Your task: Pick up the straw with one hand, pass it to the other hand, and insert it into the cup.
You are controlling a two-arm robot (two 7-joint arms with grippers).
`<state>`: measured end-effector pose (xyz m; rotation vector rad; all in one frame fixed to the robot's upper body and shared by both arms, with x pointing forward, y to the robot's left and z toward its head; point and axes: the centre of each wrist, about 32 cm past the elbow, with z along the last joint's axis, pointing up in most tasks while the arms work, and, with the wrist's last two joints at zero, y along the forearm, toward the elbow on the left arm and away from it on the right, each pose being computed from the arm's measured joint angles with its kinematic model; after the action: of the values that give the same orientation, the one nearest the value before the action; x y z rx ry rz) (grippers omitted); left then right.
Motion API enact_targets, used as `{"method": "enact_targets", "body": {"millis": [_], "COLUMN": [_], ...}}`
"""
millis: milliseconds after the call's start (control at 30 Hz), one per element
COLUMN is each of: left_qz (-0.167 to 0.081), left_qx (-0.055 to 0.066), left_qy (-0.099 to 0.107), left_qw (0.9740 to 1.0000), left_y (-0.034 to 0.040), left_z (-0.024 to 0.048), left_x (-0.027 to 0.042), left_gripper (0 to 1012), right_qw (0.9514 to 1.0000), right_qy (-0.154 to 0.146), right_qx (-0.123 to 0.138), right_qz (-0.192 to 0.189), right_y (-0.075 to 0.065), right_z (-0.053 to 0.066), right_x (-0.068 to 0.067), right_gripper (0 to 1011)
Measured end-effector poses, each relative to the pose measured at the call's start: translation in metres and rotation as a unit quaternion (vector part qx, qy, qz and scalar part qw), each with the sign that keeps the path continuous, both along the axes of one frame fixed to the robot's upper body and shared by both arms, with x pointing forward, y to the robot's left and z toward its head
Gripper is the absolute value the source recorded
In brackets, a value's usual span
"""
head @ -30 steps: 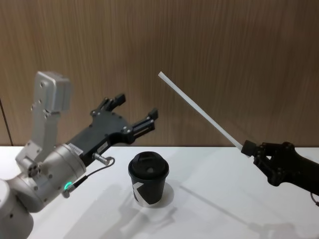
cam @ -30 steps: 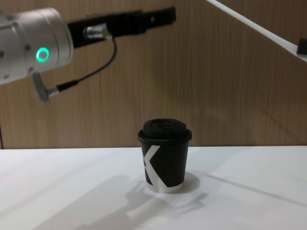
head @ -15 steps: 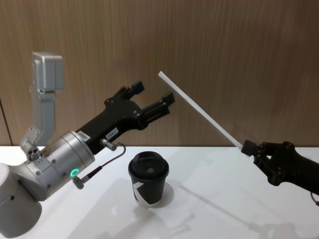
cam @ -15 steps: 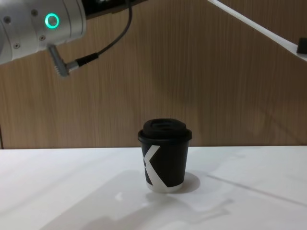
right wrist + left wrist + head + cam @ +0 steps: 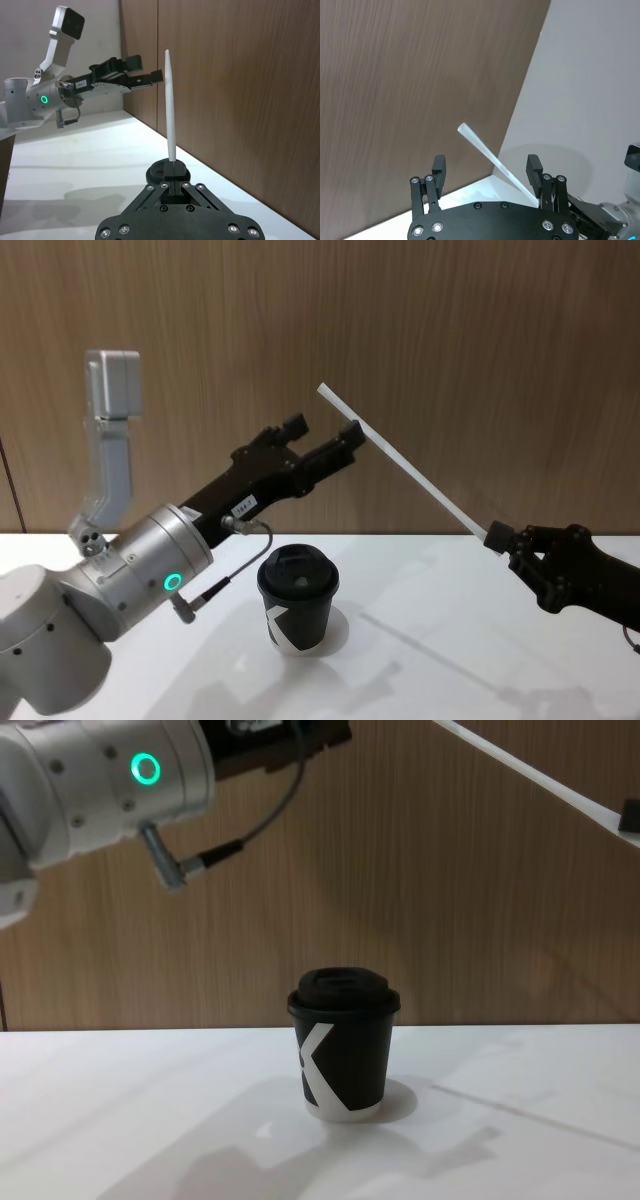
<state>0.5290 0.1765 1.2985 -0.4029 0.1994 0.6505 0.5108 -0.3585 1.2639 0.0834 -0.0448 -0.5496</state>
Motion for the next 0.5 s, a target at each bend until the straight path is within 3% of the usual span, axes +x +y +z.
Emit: {"method": "enact_targets", "body": {"millis": [300, 500], "left_qz": [-0.010, -0.017], "left_qx": [-0.023, -0.036], "left_qy": [0.045, 0.061], "left_qw": [0.9987, 0.9974], "left_y": [-0.0159, -0.0246], "left_z": [-0.0105, -0.0150], "left_x": [0.0110, 0.0180], "left_gripper": [1003, 1003], "right_qw": [1.0000, 1.0000], "right_qy": [0.000, 0.000], "right_qx": [0.000, 0.000], "right_qz": [0.000, 0.000], "right_y": [0.000, 0.000], "right_z": [0.000, 0.000], "right_x": [0.000, 0.000], "right_gripper": [0, 0]}}
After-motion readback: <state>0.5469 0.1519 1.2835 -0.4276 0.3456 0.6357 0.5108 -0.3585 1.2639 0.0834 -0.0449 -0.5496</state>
